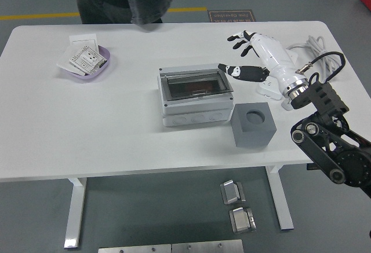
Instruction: Pick up the cylinder from the cube,place it in the box,flap close box
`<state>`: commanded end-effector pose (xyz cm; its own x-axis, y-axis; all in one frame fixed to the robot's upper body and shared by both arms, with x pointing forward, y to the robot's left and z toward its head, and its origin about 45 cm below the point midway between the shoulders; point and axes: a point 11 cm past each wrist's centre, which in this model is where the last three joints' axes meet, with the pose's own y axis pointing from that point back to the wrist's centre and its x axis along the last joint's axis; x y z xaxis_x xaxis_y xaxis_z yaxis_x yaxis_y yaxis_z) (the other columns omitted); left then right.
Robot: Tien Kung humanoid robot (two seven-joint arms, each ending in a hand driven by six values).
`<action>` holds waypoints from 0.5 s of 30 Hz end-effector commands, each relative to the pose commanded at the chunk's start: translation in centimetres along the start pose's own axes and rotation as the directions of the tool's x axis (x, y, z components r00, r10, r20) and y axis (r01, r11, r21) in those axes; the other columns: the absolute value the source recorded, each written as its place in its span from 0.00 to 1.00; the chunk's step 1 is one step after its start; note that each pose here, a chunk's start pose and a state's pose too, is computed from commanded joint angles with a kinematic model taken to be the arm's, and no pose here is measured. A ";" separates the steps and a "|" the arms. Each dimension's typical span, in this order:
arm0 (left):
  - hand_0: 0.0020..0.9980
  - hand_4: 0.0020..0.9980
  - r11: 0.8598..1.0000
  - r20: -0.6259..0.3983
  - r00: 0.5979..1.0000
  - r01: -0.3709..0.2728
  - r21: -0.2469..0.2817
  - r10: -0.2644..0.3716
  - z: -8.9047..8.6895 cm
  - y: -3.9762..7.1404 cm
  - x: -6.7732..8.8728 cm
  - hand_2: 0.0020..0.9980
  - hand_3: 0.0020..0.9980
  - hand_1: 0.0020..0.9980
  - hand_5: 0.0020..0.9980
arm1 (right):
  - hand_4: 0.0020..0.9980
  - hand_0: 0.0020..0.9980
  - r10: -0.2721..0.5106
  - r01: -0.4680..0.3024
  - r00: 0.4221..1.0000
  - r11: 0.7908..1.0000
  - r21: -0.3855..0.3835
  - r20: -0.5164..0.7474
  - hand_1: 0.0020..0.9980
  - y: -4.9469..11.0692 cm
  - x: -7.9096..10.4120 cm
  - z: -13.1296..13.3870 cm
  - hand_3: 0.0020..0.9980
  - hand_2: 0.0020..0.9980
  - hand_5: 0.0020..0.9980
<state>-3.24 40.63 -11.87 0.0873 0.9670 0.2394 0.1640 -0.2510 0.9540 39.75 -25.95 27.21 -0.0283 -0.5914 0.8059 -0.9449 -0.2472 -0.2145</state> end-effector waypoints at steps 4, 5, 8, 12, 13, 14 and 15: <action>0.68 0.62 1.000 -0.004 1.000 0.002 0.001 -0.002 -0.2 0.0 -0.1 0.59 0.65 0.68 0.41 | 0.92 0.61 0.126 -0.126 0.981 0.992 -0.015 0.147 0.47 2.2 2.3 0.7 0.74 0.62 0.52; 0.68 0.62 1.000 -0.005 1.000 0.001 0.002 -0.001 -0.3 -0.1 -0.1 0.59 0.65 0.68 0.41 | 0.92 0.61 0.158 -0.156 0.970 0.987 -0.028 0.187 0.47 2.9 2.7 1.2 0.74 0.62 0.52; 0.68 0.62 1.000 -0.007 1.000 -0.002 0.008 0.002 -0.6 -0.1 0.1 0.59 0.65 0.68 0.41 | 0.92 0.61 0.238 -0.220 0.929 0.971 -0.093 0.284 0.47 5.2 3.6 3.3 0.74 0.62 0.52; 0.68 0.62 1.000 -0.009 1.000 -0.009 0.014 0.009 -1.0 -0.1 0.4 0.59 0.65 0.68 0.41 | 0.94 0.60 0.329 -0.277 0.868 0.943 -0.185 0.372 0.45 8.1 4.2 6.0 0.72 0.60 0.56; 0.68 0.62 1.000 -0.009 1.000 -0.011 0.015 0.011 -1.1 -0.1 0.5 0.59 0.65 0.68 0.41 | 0.94 0.60 0.351 -0.290 0.852 0.934 -0.209 0.389 0.45 8.8 4.4 6.6 0.72 0.60 0.56; 0.68 0.62 1.000 -0.010 1.000 -0.013 0.016 0.013 -1.2 -0.1 0.6 0.59 0.65 0.68 0.41 | 0.94 0.60 0.377 -0.303 0.833 0.923 -0.236 0.405 0.45 9.6 4.6 7.3 0.72 0.60 0.56; 0.68 0.62 1.000 -0.011 1.000 -0.016 0.016 0.016 -1.3 -0.1 0.8 0.59 0.65 0.68 0.41 | 0.96 0.59 0.401 -0.314 0.815 0.913 -0.262 0.419 0.46 10.4 4.8 8.0 0.72 0.60 0.58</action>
<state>-4.43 41.47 -11.59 0.0791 0.9633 0.2565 0.1786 -0.2668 0.9470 32.41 -37.49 24.43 -0.2651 -0.9023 0.3399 -0.9389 0.1614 -0.3039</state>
